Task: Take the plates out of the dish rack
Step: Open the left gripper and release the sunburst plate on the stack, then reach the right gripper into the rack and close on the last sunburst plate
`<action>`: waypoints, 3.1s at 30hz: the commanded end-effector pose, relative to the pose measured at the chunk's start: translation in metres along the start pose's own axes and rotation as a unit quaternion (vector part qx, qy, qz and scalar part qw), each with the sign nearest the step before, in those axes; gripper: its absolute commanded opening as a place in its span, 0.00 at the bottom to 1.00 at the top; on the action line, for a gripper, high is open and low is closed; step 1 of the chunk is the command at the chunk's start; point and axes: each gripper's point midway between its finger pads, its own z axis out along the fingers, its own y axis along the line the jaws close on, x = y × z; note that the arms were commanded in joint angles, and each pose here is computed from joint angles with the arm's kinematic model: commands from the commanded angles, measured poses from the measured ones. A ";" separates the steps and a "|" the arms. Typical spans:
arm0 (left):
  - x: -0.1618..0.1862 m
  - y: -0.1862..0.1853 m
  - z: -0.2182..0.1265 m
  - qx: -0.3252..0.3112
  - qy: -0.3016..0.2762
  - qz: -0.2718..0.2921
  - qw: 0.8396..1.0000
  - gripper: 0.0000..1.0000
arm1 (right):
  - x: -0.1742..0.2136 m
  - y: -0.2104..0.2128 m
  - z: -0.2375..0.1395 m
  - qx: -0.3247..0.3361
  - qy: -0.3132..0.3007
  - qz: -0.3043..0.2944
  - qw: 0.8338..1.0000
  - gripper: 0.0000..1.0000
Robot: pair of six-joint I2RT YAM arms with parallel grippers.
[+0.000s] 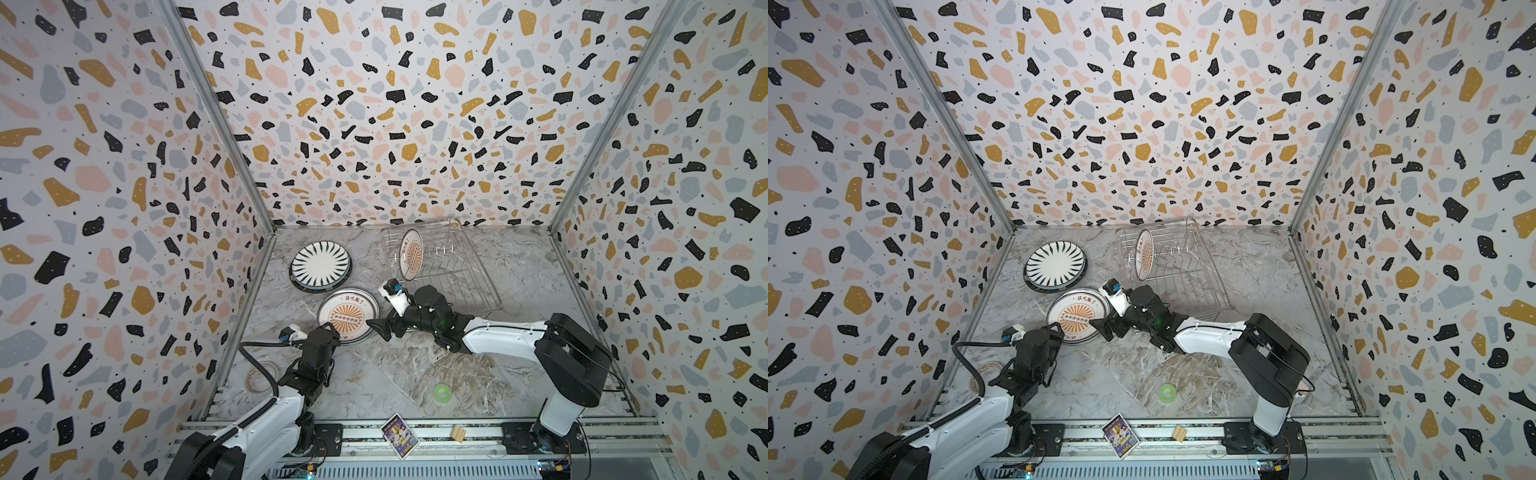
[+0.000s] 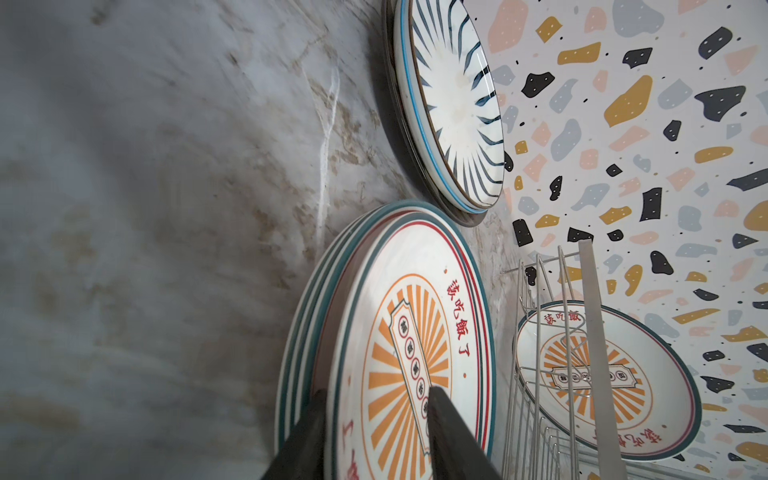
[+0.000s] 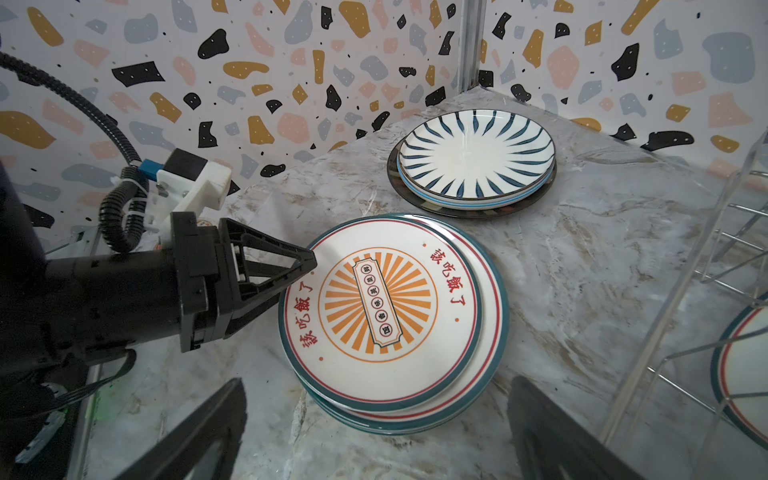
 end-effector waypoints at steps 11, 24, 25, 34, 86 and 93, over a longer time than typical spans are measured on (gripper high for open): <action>-0.020 -0.011 0.003 0.000 -0.053 0.014 0.999 0.33 | -0.013 0.001 -0.001 0.004 -0.015 -0.004 1.000 0.98; -0.027 -0.003 0.005 -0.019 -0.079 0.020 0.997 0.34 | -0.014 0.001 -0.002 0.005 -0.016 -0.004 1.000 0.98; -0.029 -0.002 0.006 -0.022 -0.084 0.021 0.996 0.35 | -0.014 0.001 -0.002 0.005 -0.017 -0.005 1.000 0.98; -0.033 -0.006 0.005 -0.024 -0.093 0.031 0.995 0.32 | -0.014 -0.001 0.000 0.008 -0.016 -0.005 1.000 0.98; 0.075 -0.206 -0.079 0.449 0.061 0.247 0.856 1.00 | -0.067 -0.276 -0.028 0.454 0.013 0.093 0.886 0.57; 0.080 -0.208 -0.077 0.451 0.071 0.245 0.855 1.00 | -0.071 -0.269 -0.037 0.480 0.015 0.084 0.873 0.40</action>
